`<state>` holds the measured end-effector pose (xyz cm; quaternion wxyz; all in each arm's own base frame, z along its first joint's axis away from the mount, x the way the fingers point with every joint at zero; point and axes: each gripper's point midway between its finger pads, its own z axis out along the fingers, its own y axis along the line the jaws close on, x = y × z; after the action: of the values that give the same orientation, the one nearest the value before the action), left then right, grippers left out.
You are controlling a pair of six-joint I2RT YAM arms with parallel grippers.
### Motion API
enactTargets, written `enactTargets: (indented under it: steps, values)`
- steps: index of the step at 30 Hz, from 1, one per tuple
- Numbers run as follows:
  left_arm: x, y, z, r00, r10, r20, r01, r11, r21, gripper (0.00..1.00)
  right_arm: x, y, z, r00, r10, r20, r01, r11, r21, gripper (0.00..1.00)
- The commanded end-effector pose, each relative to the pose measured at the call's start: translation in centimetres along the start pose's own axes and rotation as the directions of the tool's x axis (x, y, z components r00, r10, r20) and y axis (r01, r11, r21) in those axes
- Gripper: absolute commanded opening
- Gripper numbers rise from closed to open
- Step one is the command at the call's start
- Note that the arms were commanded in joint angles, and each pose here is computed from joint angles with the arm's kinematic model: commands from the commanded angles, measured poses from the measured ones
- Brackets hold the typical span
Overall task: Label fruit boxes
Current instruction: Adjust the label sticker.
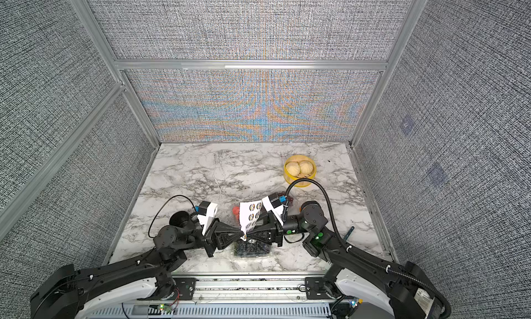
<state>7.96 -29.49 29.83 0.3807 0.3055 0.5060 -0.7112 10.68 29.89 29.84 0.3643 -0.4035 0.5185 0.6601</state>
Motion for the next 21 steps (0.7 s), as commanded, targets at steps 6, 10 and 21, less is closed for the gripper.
enactTargets:
  steps: [6,10,21]
  values:
    - [0.0,1.0,-0.4,0.999,0.046,0.004,-0.045,0.996,-0.071,0.00,-0.1,-0.3,-0.2,1.000,-0.011,0.004,0.011,0.999,0.051,0.48]
    - [-0.1,0.8,-0.3,0.999,0.040,0.000,-0.040,0.997,-0.060,0.00,0.4,-1.2,-0.1,1.000,-0.009,-0.004,0.010,0.996,0.087,0.49]
    - [-0.2,0.4,-0.3,1.000,0.026,0.014,-0.026,0.999,-0.033,0.00,0.2,-0.4,0.2,1.000,-0.001,0.009,0.002,1.000,-0.005,0.38]
